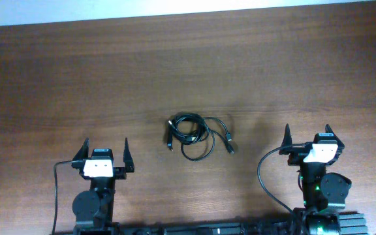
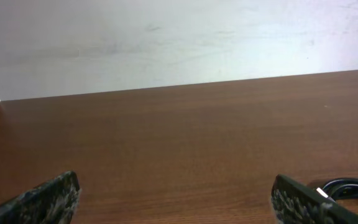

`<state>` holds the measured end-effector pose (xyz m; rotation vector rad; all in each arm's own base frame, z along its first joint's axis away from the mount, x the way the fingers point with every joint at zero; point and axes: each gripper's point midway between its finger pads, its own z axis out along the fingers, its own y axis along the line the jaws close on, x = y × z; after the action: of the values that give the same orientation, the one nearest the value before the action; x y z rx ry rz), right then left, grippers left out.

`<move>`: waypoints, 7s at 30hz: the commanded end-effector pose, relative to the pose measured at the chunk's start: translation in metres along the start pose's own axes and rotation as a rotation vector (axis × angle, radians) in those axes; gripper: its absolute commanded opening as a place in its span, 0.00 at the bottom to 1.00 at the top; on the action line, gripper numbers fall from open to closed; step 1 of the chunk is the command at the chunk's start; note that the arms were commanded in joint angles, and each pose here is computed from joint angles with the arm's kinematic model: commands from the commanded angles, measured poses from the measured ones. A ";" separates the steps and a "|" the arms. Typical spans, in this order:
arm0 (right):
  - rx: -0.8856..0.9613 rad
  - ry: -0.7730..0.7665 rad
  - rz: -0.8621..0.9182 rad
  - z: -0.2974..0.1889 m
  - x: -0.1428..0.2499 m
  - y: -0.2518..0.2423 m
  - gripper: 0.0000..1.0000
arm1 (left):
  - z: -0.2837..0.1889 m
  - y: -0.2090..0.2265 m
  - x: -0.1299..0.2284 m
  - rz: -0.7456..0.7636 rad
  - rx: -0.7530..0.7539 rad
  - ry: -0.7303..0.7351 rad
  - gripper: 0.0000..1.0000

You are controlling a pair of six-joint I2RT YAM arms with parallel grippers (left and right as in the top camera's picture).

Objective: Untangle cables

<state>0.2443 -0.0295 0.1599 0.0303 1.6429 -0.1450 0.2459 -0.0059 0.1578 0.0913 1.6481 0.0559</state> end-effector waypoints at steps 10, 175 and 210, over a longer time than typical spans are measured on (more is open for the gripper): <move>0.004 0.003 0.003 0.000 0.003 0.000 0.98 | 0.000 0.002 0.002 0.019 -0.009 0.002 0.99; -0.382 0.655 0.790 0.000 0.035 0.091 0.99 | 0.125 -0.266 0.045 -0.222 0.536 1.155 0.69; -0.638 0.793 0.110 0.140 0.090 0.318 0.04 | 0.157 -0.006 -0.044 -0.408 -0.104 1.130 0.99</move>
<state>0.4047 0.2566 0.0095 -0.4636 2.3982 0.4568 0.4056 -0.0219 0.1802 -0.4157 2.7749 -0.1475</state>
